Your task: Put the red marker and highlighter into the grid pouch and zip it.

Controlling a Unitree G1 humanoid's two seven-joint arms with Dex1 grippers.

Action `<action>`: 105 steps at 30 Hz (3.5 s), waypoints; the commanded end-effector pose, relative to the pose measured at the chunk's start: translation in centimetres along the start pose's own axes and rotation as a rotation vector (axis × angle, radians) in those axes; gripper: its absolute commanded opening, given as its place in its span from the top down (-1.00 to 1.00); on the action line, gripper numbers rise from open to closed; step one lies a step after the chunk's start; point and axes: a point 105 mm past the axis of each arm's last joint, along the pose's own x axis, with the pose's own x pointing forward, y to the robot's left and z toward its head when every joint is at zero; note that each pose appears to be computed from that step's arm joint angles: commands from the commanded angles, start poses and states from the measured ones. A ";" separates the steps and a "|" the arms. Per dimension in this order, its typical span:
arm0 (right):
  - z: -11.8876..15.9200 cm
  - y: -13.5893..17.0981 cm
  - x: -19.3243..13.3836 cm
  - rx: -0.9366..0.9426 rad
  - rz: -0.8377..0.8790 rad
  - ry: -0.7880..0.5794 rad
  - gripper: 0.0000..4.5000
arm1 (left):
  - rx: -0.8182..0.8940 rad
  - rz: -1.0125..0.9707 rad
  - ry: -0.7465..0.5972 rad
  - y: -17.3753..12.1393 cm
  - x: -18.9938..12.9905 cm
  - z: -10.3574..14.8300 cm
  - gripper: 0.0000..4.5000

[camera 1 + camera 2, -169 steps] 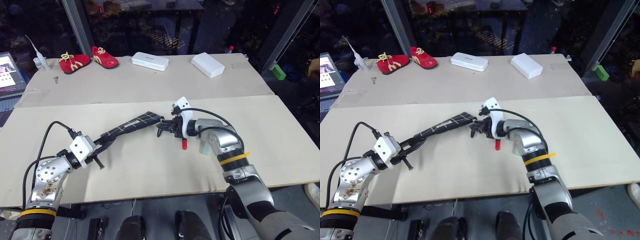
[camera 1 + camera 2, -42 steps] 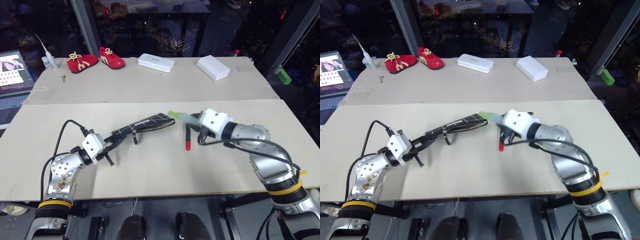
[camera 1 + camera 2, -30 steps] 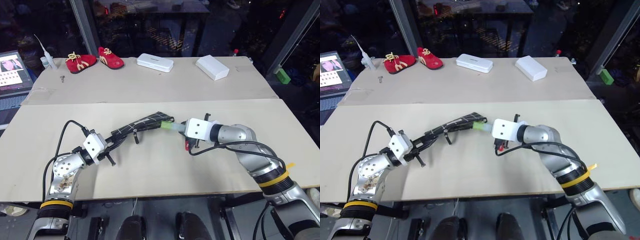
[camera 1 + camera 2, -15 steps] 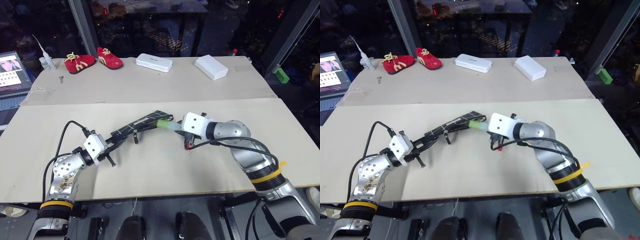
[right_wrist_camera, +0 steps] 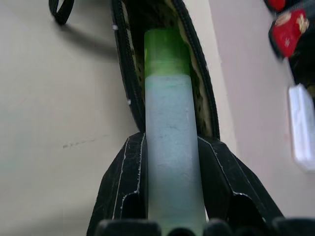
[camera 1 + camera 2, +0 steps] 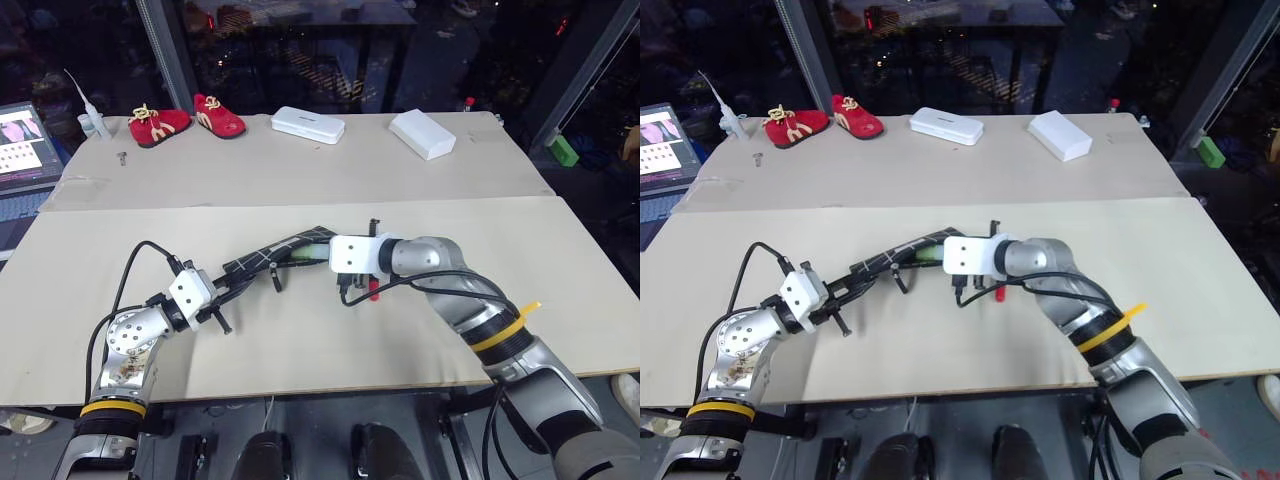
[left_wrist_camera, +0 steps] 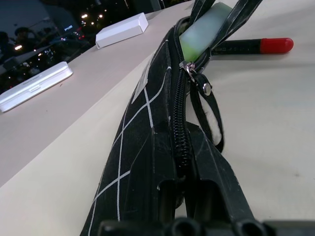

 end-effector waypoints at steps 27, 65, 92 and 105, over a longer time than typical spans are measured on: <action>1.2 -4.3 -4.0 0.371 -0.073 -0.384 -0.98 | 0.019 0.037 -0.063 1.0 0.7 1.6 1.00; -10.4 5.6 -4.6 1.189 -0.316 0.362 0.25 | 0.025 0.062 -0.050 0.8 0.1 1.3 1.00; -1.4 -2.5 -9.3 0.084 -0.157 -0.126 0.74 | 0.023 0.039 -0.060 0.8 0.6 1.3 1.00; -1.6 -1.3 -5.7 -0.089 -0.101 -0.109 0.74 | 0.019 0.002 -0.082 -0.2 1.2 1.8 1.00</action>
